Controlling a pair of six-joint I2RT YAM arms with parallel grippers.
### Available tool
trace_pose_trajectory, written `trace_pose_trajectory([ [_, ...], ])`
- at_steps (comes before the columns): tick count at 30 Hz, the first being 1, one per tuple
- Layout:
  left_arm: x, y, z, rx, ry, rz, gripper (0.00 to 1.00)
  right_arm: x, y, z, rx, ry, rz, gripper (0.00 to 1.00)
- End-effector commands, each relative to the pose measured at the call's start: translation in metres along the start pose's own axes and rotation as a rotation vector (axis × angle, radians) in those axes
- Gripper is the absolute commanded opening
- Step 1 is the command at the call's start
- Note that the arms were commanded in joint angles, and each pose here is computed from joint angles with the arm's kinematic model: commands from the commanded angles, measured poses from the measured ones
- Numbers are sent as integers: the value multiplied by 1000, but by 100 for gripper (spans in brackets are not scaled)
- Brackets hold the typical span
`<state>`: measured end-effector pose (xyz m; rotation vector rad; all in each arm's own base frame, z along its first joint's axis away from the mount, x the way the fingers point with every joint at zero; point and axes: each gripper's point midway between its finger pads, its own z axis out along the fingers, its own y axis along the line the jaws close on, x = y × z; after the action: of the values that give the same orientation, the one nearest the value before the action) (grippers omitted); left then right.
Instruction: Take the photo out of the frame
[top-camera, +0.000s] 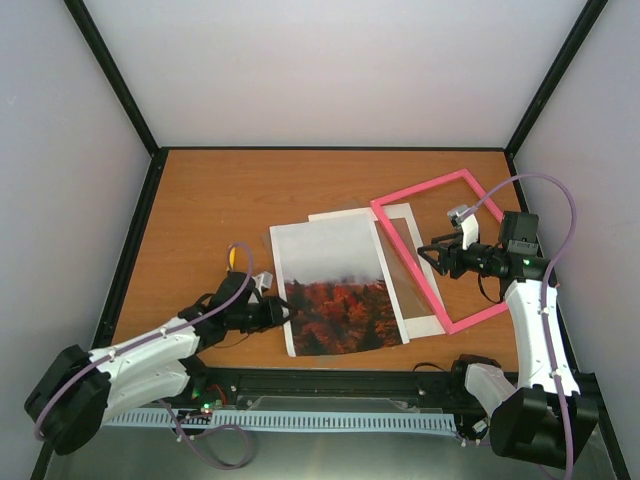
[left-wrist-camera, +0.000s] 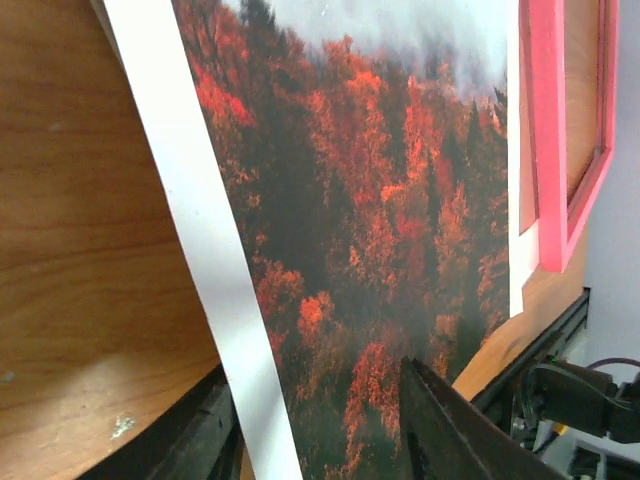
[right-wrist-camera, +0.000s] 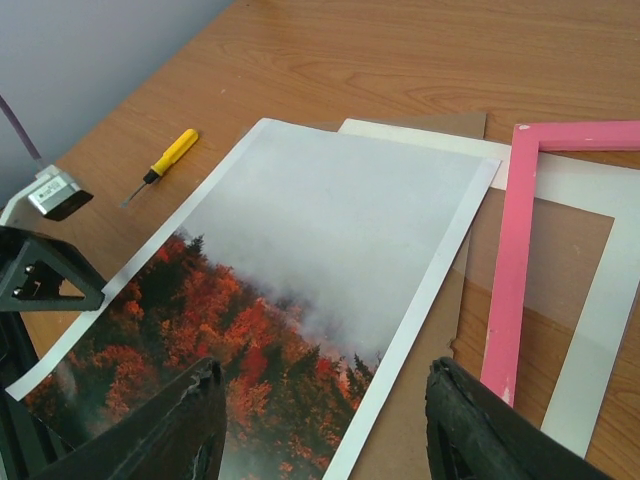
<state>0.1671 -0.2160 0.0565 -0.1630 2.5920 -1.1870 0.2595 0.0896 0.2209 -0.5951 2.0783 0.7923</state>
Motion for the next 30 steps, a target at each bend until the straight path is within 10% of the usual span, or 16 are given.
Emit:
trace_pose_trajectory([
  [1, -24, -1, -17, -120, -88, 36, 45, -2, 1, 0, -6, -13, -16, 54],
  [25, -208, -113, -138, -548, -738, 592, 93, -21, -26, -7, 137, 4, -26, 59],
  [30, -229, -124, -165, -602, -903, 598, 100, -56, -54, -24, 321, -39, -36, 76],
])
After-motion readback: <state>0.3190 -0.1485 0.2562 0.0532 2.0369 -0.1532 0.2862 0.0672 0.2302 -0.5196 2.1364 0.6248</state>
